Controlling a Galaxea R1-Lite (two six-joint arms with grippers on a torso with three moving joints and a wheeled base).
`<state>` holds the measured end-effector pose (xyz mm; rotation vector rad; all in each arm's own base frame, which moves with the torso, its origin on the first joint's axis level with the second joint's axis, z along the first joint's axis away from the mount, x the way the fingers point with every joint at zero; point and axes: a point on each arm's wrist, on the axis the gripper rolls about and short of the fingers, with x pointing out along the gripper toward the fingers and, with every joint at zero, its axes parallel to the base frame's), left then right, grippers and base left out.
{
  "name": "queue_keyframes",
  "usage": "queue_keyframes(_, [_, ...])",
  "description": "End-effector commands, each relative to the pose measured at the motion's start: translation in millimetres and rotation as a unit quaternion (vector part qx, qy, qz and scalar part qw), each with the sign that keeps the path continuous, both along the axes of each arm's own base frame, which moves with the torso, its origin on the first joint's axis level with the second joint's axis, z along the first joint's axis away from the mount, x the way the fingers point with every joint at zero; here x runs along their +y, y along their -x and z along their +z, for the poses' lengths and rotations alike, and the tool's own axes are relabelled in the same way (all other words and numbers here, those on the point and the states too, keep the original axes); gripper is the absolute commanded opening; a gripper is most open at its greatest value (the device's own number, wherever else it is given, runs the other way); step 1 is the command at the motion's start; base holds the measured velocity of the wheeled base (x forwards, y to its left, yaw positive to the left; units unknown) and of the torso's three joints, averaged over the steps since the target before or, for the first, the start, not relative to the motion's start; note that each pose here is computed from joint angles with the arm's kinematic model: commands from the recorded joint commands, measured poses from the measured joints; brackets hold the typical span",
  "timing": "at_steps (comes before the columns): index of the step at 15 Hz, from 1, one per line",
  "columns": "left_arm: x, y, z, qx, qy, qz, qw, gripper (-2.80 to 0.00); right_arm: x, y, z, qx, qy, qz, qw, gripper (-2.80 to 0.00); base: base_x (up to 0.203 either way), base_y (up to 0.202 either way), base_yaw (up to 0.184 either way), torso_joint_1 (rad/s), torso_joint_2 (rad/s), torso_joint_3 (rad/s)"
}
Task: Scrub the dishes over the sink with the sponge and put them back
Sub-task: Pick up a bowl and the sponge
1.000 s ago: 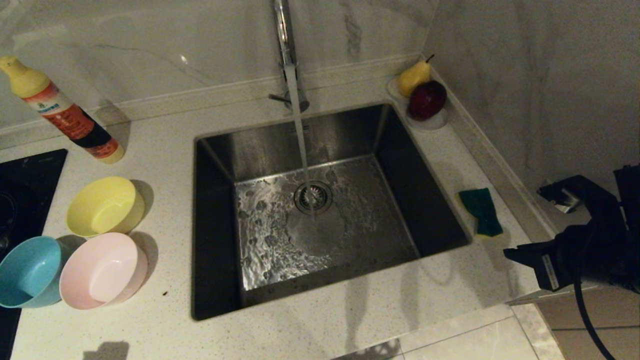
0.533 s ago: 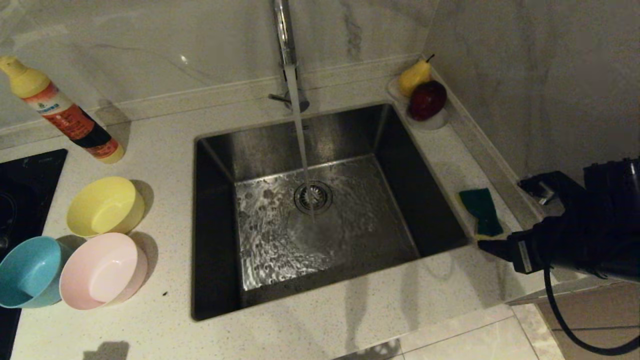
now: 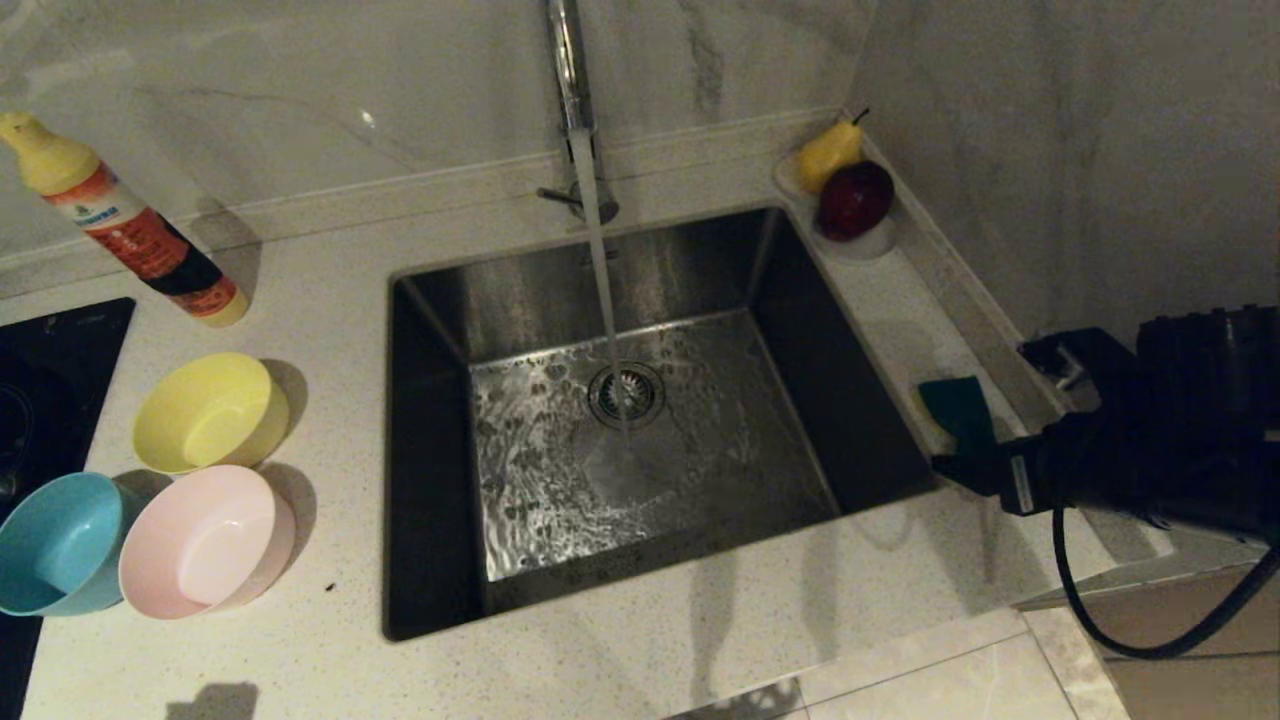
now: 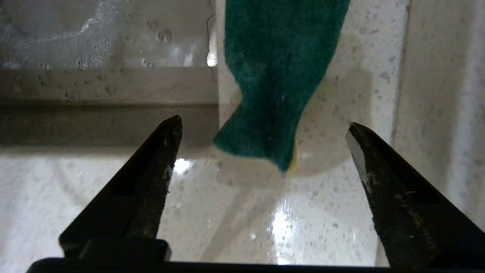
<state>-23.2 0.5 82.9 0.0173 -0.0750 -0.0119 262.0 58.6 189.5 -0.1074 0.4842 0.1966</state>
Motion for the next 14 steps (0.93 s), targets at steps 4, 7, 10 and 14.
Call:
queue_keyframes(4, [0.0, -2.3, -8.5, 0.014, 0.000, 0.000, 0.9999, -2.80, -0.9, -9.7, -0.1, -0.002, 0.002, -0.004, 1.000, 0.00, 0.000, 0.000, 0.000, 0.000, 0.00, 0.000])
queue_keyframes(7, [0.0, -2.3, -8.5, 0.014, 0.000, 0.000, 0.9999, -2.80, -0.5, -11.5, 1.3, -0.005, 0.003, -0.004, 1.000, 0.00, 0.000, 0.000, 0.000, 0.000, 0.00, 0.000])
queue_keyframes(10, [0.0, -2.3, -8.5, 0.014, 0.000, 0.000, 0.9999, -2.80, -1.2, -12.7, 1.5, -0.005, 0.004, -0.005, 1.000, 0.00, 0.000, 0.000, 0.000, 0.000, 0.00, 0.000])
queue_keyframes(14, [0.0, -2.3, -8.5, 0.014, 0.000, 0.000, 0.9999, -2.80, -0.6, -15.4, -3.2, 0.003, 0.005, -0.006, 1.000, 0.00, 0.000, 0.000, 0.000, 0.000, 0.00, 0.000])
